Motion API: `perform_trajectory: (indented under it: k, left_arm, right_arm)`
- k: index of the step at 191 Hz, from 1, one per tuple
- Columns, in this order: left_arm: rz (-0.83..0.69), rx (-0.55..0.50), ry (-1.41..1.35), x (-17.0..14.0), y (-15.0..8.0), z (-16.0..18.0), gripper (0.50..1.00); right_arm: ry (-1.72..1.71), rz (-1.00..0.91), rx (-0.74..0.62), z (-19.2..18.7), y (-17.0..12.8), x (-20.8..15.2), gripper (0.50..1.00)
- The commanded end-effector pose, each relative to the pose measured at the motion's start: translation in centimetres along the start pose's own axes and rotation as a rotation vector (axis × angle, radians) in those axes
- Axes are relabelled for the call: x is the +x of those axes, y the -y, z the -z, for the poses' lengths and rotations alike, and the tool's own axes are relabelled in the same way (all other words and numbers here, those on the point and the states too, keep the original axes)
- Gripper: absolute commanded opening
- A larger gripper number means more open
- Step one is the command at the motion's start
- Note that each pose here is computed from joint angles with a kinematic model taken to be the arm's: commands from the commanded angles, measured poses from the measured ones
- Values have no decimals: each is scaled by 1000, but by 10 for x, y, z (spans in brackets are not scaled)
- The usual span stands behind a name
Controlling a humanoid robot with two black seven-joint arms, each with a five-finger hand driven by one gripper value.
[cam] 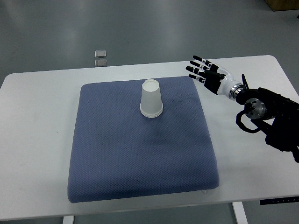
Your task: Stack paper cups
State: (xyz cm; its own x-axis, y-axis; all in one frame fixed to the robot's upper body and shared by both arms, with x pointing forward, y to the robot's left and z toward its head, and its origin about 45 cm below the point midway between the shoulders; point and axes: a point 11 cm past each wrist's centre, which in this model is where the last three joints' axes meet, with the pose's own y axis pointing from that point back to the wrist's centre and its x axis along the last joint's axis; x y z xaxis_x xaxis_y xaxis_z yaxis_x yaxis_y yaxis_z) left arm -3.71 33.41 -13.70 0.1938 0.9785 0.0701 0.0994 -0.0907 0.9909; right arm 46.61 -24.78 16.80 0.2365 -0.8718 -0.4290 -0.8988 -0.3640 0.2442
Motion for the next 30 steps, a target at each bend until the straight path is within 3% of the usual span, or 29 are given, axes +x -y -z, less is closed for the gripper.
perform_trajectory:
  k: [1,30]
  left_arm:
    - [0,0,0,0,0,0,1000]
    - [0,0,0,0,0,0,1000]
  right_arm:
    - [7,2,2,0,0,0,915]
    - [12,0,6,-1,-1,1,915]
